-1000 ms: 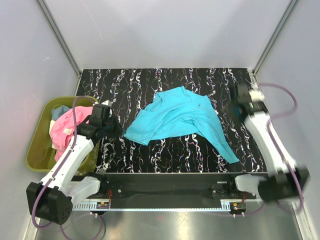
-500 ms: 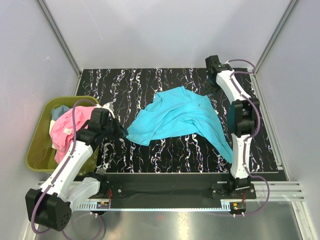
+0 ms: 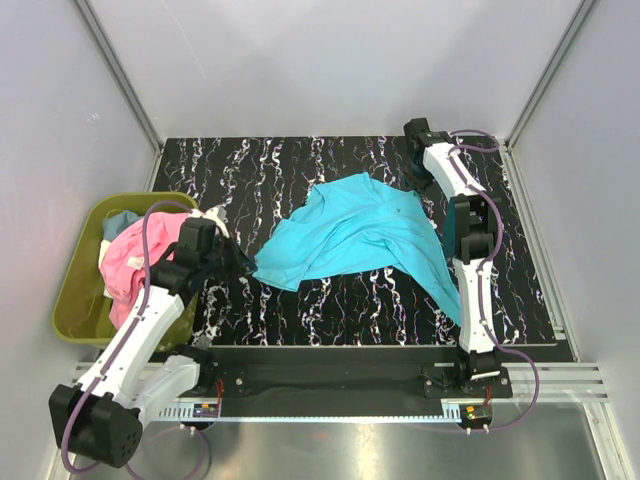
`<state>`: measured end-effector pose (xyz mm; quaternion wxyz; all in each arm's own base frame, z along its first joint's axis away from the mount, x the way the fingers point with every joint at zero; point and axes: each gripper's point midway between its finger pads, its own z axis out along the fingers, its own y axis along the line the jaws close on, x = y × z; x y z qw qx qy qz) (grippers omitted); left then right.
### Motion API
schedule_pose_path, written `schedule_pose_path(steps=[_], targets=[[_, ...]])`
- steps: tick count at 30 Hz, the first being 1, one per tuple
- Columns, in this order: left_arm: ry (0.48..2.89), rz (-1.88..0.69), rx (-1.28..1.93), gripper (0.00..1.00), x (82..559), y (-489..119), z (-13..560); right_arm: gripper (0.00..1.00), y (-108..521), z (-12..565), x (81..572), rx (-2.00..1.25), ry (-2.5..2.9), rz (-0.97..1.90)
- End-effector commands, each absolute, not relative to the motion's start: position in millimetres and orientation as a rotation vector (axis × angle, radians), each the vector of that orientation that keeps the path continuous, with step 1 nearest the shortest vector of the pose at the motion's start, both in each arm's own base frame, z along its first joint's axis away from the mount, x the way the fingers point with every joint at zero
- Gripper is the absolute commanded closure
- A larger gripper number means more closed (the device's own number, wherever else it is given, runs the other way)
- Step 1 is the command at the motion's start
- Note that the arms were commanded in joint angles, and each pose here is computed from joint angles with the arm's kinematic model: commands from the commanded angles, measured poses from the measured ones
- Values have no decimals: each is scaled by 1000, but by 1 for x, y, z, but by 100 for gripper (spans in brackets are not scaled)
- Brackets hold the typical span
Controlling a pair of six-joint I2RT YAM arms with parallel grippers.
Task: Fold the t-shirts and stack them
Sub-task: Flatten the tshirt out
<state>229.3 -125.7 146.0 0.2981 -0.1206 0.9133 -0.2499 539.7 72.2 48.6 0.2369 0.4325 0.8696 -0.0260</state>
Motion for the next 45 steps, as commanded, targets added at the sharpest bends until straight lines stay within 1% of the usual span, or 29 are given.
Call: schedule_pose_path(steps=[1, 8, 12, 15, 16, 17, 19, 20, 23, 26, 27, 28, 29, 30, 32, 33, 34, 36, 37, 38, 39, 40, 41, 42, 44, 45], targets=[[2383, -704, -279, 100, 230, -130, 155, 53, 66, 59, 552, 1242, 2323, -51], [2377, -703, -283, 100, 228, -129, 153, 53, 61, 44, 539, 1293, 2368, -79], [2377, -698, -286, 100, 228, -129, 152, 53, 62, 47, 539, 1294, 2355, -63], [2377, -699, -288, 100, 229, -129, 152, 55, 61, 46, 540, 1289, 2358, -68], [2376, -697, -288, 100, 229, -128, 151, 58, 61, 44, 540, 1289, 2361, -70], [2373, -696, -288, 100, 229, -128, 152, 67, 60, 44, 540, 1287, 2362, -68], [2369, -690, -291, 100, 229, -127, 153, 85, 60, 45, 543, 1282, 2356, -57], [2367, -690, -293, 100, 229, -127, 153, 100, 60, 46, 544, 1277, 2355, -52], [2349, -678, -309, 100, 232, -125, 160, 100, 55, 64, 548, 1210, 2340, -60], [2266, -631, -332, 100, 249, -118, 194, 100, 45, 109, 546, 1103, 2312, -98], [2169, -614, -341, 100, 262, -114, 232, 100, 38, 123, 542, 1077, 2296, -132], [2131, -599, -351, 100, 268, -111, 250, 100, 35, 163, 538, 1046, 2238, -104], [2099, -584, -359, 100, 275, -109, 266, 100, 30, 176, 529, 979, 2250, -131], [1990, -589, -361, 100, 282, -105, 314, 100, 23, 223, 515, 938, 2182, -116], [1920, -579, -376, 100, 291, -101, 352, 100, 12, 250, 488, 862, 2176, -166], [1902, -567, -390, 100, 291, -97, 365, 100, 3, 297, 463, 849, 2088, -150], [1817, -591, -384, 100, 287, -95, 406, 100, 0, 299, 444, 830, 2097, -167], [1782, -603, -401, 100, 282, -92, 428, 100, -6, 329, 414, 788, 2047, -147], [1753, -616, -397, 100, 277, -91, 442, 100, -11, 352, 380, 779, 1993, -117], [1703, -642, -397, 100, 266, -89, 462, 100, -12, 363, 364, 764, 1972, -99], [1704, -647, -395, 100, 258, -87, 466, 100, -15, 370, 344, 765, 1962, -91], [1695, -655, -394, 100, 252, -86, 471, 100, -19, 389, 315, 765, 1907, -61], [1663, -673, -388, 100, 238, -84, 483, 100, -22, 396, 298, 768, 1887, -48], [1677, -685, -383, 100, 230, -84, 482, 100, -25, 410, 267, 765, 1852, -26], [1633, -731, -369, 100, 207, -83, 497, 100, -27, 426, 237, 772, 1804, 23], [1631, -741, -366, 100, 198, -82, 498, 100, -29, 433, 212, 771, 1779, 46]])
